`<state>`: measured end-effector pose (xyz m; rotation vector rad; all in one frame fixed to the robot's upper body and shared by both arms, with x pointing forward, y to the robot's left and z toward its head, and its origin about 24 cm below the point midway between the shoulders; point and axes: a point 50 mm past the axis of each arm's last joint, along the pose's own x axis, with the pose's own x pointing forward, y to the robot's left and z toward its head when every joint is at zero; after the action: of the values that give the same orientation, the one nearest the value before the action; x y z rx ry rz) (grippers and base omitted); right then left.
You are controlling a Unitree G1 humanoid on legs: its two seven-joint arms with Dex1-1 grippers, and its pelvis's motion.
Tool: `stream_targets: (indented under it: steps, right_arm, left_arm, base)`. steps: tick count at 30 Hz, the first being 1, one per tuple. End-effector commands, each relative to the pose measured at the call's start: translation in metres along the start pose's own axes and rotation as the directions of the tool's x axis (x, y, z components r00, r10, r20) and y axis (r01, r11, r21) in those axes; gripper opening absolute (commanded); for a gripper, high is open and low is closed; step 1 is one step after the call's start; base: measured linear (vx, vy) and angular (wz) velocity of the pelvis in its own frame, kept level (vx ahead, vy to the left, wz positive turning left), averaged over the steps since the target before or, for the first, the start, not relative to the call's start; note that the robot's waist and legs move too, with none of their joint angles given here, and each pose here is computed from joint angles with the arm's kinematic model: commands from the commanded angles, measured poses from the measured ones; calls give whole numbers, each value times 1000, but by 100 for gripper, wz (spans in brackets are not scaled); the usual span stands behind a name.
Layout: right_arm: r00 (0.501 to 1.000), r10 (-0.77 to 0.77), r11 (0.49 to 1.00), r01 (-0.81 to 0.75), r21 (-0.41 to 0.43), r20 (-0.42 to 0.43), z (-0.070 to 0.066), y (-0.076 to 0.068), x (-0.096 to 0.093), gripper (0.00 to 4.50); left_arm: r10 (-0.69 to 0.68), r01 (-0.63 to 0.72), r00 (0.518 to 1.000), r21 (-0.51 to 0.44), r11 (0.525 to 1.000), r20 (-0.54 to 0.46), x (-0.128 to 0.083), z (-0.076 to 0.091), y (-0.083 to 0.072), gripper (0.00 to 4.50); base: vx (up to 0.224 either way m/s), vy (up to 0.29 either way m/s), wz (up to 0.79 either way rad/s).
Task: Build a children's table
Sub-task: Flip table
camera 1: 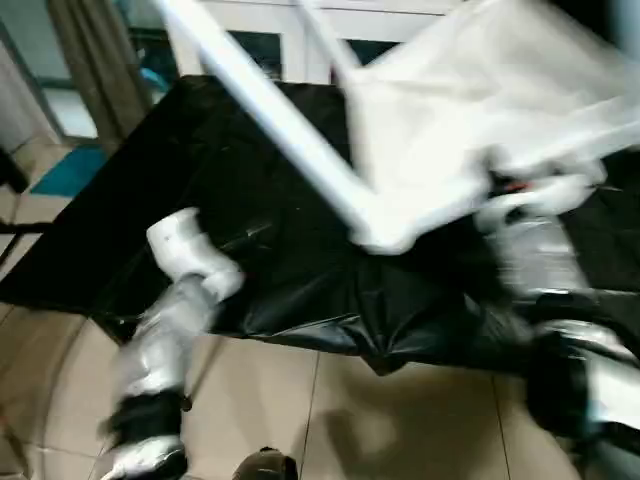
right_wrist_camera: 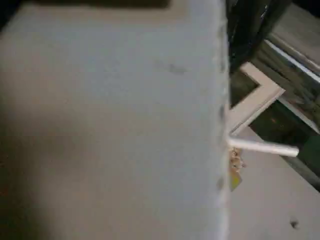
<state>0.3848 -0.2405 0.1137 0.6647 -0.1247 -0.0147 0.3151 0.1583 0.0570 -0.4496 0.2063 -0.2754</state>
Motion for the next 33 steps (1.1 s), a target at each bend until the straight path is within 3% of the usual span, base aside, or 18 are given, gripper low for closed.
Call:
stream_targets:
  steps: [1, 3, 10, 11, 18, 23, 29, 30, 31, 32, 33]
  right_arm:
    - [996, 78, 986, -70, -149, 46, 25, 10, 4, 199]
    - [996, 78, 973, -68, -220, 39, 34, 9, 2, 199]
    - [997, 71, 934, -55, -352, 30, 46, 7, -1, 199]
    - [998, 58, 921, -38, -387, 40, 51, 6, -2, 199]
    - [997, 15, 885, 23, -464, 78, 63, 6, -4, 199]
    - [996, -1, 859, 48, -510, 92, 71, 7, -4, 198]
    - [996, 6, 852, 43, -522, 93, 74, 9, -4, 196]
    - [996, 6, 848, 44, -528, 93, 74, 9, -4, 196]
    - [996, 10, 836, 40, -548, 88, 76, 9, -4, 196]
    - [996, 10, 836, 40, -548, 88, 76, 9, -4, 196]
    - [996, 13, 829, 38, -557, 86, 77, 10, -4, 196]
  left_arm:
    - [-72, 69, 997, 115, 991, 21, 2, 9, -13, 450]
    - [-167, 144, 984, 271, 952, 65, 3, 22, -29, 450]
    - [-286, 175, 934, 426, 888, 212, 4, 55, -52, 450]
    - [-335, 187, 911, 485, 855, 240, 3, 64, -61, 450]
    - [-406, 169, 857, 571, 804, 318, 0, 81, -75, 450]
    - [-367, 140, 882, 578, 804, 297, 3, 78, -68, 450]
    - [-414, 184, 869, 600, 779, 271, 2, 73, -75, 450]
    - [-429, 194, 864, 611, 767, 264, 2, 73, -77, 450]
    - [-471, 219, 853, 669, 711, 222, 3, 71, -83, 450]
    - [-471, 219, 853, 669, 711, 222, 3, 71, -83, 450]
    - [-487, 230, 851, 694, 682, 197, 3, 70, -86, 450]
  base:
    - [0, 0, 0]
    - [0, 0, 0]
    - [0, 0, 0]
    - [0, 0, 0]
    - [0, 0, 0]
    - [0, 0, 0]
    - [0, 0, 0]
    - [0, 0, 0]
    - [0, 0, 0]
    - [0, 0, 0]
    - [0, 0, 0]
